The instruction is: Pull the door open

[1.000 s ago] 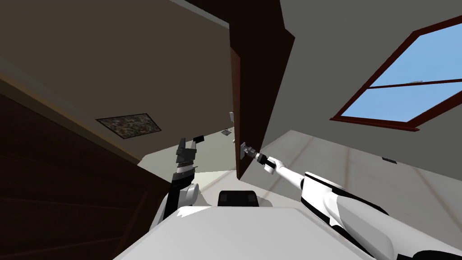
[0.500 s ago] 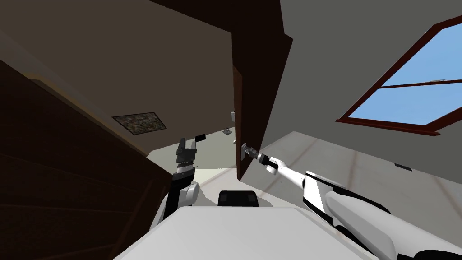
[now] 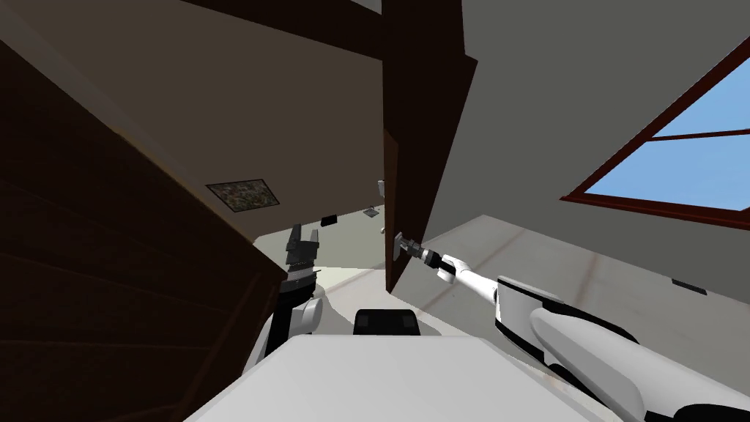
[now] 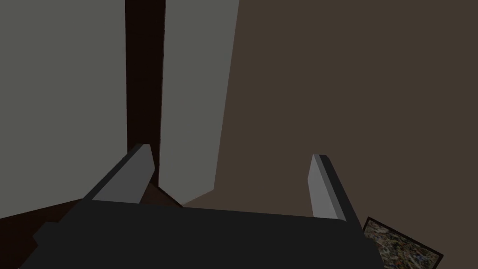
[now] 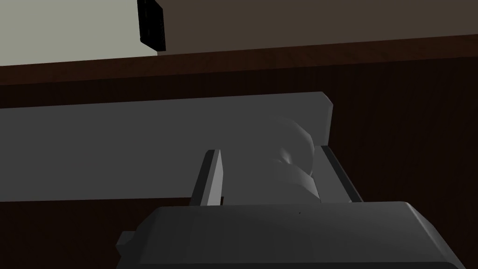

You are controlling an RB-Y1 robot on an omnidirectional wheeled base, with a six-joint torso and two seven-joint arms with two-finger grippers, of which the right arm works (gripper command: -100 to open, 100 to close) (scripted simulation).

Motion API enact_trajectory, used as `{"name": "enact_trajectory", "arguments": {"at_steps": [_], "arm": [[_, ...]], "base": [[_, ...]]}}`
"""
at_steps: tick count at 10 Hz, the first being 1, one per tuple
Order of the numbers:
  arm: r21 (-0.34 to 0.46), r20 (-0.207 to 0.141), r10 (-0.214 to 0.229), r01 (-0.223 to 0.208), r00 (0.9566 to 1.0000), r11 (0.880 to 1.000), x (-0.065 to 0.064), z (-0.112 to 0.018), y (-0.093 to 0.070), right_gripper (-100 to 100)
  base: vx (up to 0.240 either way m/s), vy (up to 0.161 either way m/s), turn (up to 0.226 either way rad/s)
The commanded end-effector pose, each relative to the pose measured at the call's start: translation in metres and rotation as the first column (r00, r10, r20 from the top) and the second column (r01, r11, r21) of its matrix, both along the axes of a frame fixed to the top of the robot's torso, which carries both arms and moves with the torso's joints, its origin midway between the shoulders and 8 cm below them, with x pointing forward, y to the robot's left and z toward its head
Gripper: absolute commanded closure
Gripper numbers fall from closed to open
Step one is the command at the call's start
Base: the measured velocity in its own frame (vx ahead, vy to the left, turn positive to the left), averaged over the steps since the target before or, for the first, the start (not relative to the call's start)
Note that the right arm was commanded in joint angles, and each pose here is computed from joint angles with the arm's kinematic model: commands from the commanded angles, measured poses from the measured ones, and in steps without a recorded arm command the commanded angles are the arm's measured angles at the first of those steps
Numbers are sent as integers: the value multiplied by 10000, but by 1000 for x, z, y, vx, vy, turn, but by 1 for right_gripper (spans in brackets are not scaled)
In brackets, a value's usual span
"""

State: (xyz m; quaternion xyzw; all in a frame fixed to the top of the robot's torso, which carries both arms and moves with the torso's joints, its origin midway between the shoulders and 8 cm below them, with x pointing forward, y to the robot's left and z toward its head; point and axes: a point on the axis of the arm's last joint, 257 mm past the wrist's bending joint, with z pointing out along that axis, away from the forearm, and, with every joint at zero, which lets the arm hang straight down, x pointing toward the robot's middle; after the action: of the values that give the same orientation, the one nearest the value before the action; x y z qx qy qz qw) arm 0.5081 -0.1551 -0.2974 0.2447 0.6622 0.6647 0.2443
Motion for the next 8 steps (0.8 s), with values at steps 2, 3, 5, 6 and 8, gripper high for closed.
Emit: {"name": "enact_trajectory", "arguments": {"at_steps": [2, 3, 5, 6, 8], "arm": [[-35, -7, 126, -126, 9999, 9999, -4, 1, -12, 100], [-26, -55, 149, -149, 9999, 9999, -5, -2, -6, 100], [-33, -42, 650, -650, 9979, 9979, -17, -2, -4, 100], [-36, -28, 835, -835, 9965, 9965, -21, -1, -3, 100], [-39, -6, 1316, -1316, 9913, 9913, -33, 0, -2, 100]], "base": [[-74, -153, 102], [-32, -78, 33], [-86, -184, 47], [-105, -236, 49], [-96, -238, 29]]}}
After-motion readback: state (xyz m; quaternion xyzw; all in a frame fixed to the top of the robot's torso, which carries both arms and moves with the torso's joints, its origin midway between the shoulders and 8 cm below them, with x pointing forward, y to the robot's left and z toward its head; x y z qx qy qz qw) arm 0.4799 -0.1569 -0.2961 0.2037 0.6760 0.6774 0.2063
